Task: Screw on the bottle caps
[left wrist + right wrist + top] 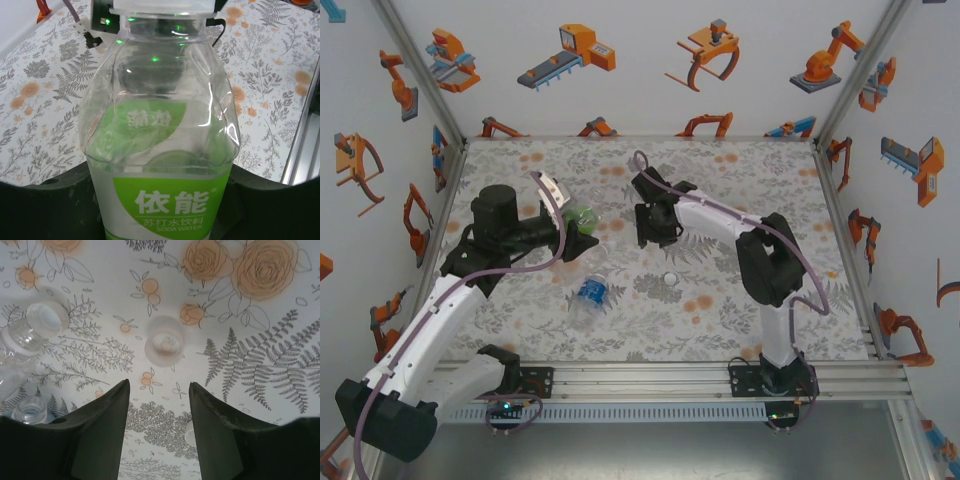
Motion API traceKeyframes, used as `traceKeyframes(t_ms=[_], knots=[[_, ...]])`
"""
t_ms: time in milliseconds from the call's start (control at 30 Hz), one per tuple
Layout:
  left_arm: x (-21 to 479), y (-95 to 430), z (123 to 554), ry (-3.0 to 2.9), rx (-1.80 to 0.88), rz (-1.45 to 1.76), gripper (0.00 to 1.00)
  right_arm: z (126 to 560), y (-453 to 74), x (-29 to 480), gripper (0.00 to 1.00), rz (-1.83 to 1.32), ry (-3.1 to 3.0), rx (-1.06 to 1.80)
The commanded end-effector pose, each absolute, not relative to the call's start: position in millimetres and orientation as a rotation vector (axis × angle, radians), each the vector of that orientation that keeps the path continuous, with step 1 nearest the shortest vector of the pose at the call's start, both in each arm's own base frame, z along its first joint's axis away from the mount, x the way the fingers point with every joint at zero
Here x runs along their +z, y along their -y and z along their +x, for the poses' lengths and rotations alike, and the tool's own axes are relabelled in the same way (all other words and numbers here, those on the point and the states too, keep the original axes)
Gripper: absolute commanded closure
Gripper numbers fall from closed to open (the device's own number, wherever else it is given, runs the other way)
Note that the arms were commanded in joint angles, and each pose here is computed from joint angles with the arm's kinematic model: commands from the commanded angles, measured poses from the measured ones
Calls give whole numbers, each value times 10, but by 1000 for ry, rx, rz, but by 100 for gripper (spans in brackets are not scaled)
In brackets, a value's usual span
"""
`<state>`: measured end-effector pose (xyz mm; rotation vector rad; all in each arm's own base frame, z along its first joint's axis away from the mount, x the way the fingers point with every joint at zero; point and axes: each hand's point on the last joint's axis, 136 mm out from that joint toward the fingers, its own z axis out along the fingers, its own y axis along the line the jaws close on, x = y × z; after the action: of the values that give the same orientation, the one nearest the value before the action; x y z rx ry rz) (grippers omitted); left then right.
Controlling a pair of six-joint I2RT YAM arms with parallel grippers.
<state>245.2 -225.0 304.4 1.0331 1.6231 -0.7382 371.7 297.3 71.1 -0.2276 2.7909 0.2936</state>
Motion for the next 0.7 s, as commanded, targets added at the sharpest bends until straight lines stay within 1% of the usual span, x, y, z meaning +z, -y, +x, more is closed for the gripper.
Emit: traceKeyframes(t_ms=[0,167,667], knots=[[3073,2263,2430,-1603,-728,1056,100,3753,-2974,744,51,-278,-2812,261],[3067,2270,2429,-1605,-732,1058,100,3831,-3008,707,51,-285,-2817,247],[3065,2278,2430,-1608,-739,1060,100,3871,-3105,589,53,-286,-2835,280]])
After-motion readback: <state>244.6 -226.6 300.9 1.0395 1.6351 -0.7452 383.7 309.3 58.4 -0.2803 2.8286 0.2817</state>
